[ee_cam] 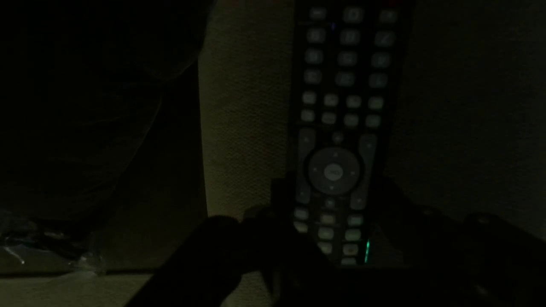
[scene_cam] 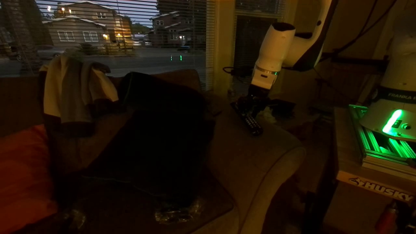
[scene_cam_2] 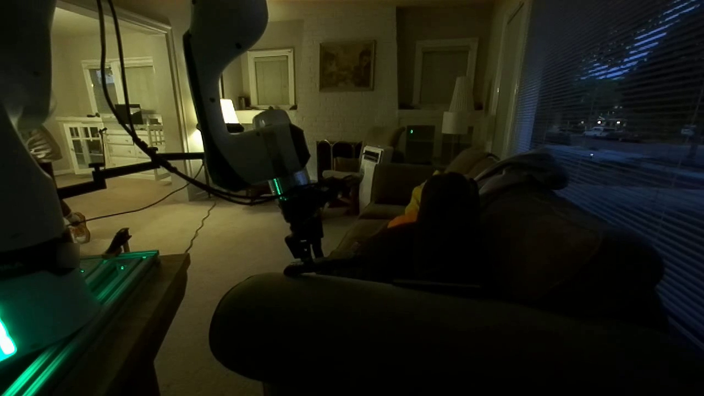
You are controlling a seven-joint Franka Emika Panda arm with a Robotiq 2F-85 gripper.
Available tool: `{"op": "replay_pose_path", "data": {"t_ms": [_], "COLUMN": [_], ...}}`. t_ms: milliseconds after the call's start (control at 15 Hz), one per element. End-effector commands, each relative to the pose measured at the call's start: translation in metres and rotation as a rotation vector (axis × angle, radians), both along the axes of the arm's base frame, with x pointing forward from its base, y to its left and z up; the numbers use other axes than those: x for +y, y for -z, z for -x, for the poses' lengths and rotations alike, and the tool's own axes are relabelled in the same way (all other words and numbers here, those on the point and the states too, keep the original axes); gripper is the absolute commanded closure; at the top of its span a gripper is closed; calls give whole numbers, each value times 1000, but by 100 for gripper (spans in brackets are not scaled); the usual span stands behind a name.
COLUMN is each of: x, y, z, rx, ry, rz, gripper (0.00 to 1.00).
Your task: Rotate the remote control on the armrest anti-clockwise.
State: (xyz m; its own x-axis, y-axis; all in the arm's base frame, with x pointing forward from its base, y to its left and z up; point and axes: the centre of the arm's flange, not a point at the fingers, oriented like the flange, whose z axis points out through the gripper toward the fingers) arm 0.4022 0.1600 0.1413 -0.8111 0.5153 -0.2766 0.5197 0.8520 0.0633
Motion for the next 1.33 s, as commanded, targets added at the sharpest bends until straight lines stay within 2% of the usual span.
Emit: {"op": "replay_pose_path", "data": {"t_ms": [0, 200, 733, 1267], "x": [-4, -11, -14, -22], "y": [10, 21, 17, 12], "z": [1, 4, 4, 8], "rx": [60, 94, 104, 117], "ry": [-66, -104, -182, -178], "rz": [-7, 15, 50, 72], "gripper": [72, 72, 72, 72]}}
